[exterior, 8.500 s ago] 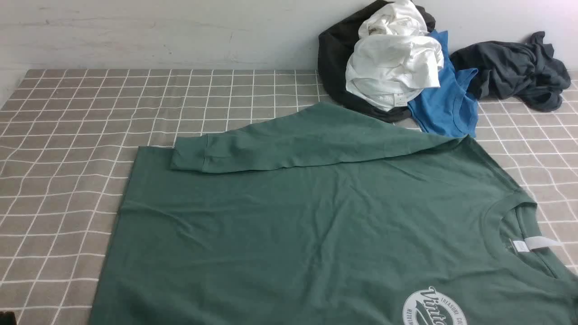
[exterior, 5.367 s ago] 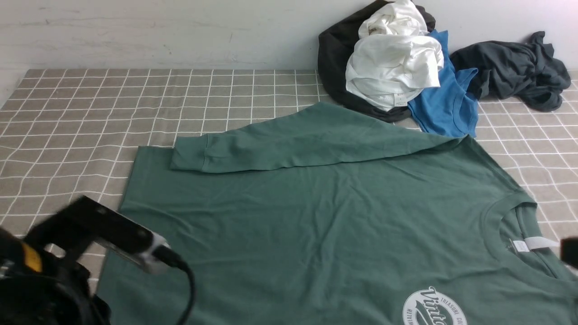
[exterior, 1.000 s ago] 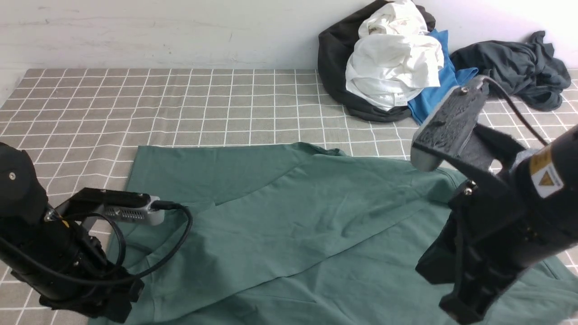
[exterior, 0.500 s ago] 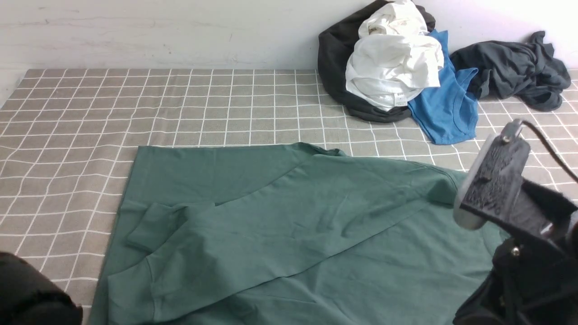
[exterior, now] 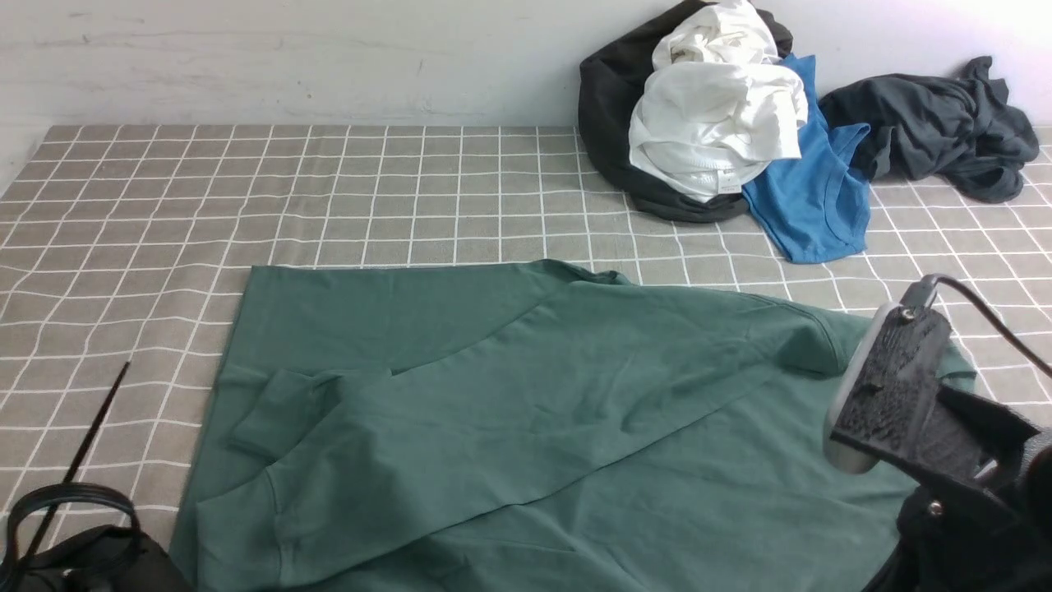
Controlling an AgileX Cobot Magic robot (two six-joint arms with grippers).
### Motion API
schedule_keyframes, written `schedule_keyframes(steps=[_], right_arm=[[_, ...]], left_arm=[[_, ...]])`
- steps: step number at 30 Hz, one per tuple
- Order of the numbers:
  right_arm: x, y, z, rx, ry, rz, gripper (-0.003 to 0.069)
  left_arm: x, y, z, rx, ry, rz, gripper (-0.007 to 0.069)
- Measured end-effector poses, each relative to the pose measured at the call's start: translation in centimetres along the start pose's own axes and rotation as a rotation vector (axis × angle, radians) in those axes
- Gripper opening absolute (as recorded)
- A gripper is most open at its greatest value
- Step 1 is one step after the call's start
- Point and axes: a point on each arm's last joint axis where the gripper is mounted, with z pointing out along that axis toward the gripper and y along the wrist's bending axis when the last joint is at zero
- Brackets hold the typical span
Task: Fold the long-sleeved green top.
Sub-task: Use both arms simultaneously to clamp the lower edge of the clothing fabric
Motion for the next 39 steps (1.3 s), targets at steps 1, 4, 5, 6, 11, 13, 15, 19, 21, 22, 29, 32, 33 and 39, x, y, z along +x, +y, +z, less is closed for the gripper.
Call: schedule_keyframes(steps=[1,4,5,6,11,13,15,19,21,22,29,32,33,39], right_arm=[[0.0,0.0,0.0,0.0,0.0,0.0,-0.0014],[0.0,0.0,0.0,0.0,-0.001,0.0,-0.0014],[0.0,0.0,0.0,0.0,-0.001,-0.001,-0.0014],[0.0,0.0,0.0,0.0,-0.001,0.0,-0.0014],[0.0,0.0,0.0,0.0,-0.001,-0.012,-0.0014],[0.0,0.0,0.0,0.0,-0.001,-0.016,-0.0014],[0.0,0.0,0.0,0.0,-0.001,-0.022,-0.0014],[0.0,0.0,0.0,0.0,-0.001,-0.022,-0.0014],[0.0,0.0,0.0,0.0,-0.001,-0.022,-0.0014],[0.0,0.0,0.0,0.0,-0.001,-0.022,-0.0014],[0.1,-0.2,0.0,0.021,0.006,-0.044,-0.0014],[0.2,-0.5,0.0,0.056,0.019,-0.085,-0.0013],[0.2,-0.5,0.0,0.06,0.02,-0.09,-0.0013],[1.7,-0.9,2.1,0.08,0.09,-0.259,0.0125]], left_arm=[[0.0,0.0,0.0,0.0,0.001,-0.002,0.0521],[-0.3,0.2,-0.1,-0.009,0.005,-0.068,0.0519],[-0.4,0.3,-0.1,-0.014,0.003,-0.089,0.0517],[-0.4,0.3,-0.1,-0.018,0.003,-0.092,0.0517],[-0.7,1.2,-0.3,-0.094,0.002,-0.207,0.0482],[-0.6,1.4,-0.3,-0.118,0.007,-0.227,0.0459],[-0.6,1.7,-0.4,-0.145,0.012,-0.237,0.0429],[-0.5,1.9,-0.4,-0.167,0.012,-0.24,0.0379],[-0.6,1.9,-0.4,-0.175,0.005,-0.241,0.0322],[-0.6,1.9,-0.4,-0.175,0.005,-0.241,0.0317],[-0.9,2.0,-0.9,-0.168,0.009,-0.256,0.0119],[-1.3,2.4,-1.9,-0.172,0.023,-0.262,0.003],[-1.4,2.4,-2.1,-0.173,0.02,-0.263,0.0026],[-1.3,3.6,-3.4,-0.158,0.046,-0.336,0.0002]])
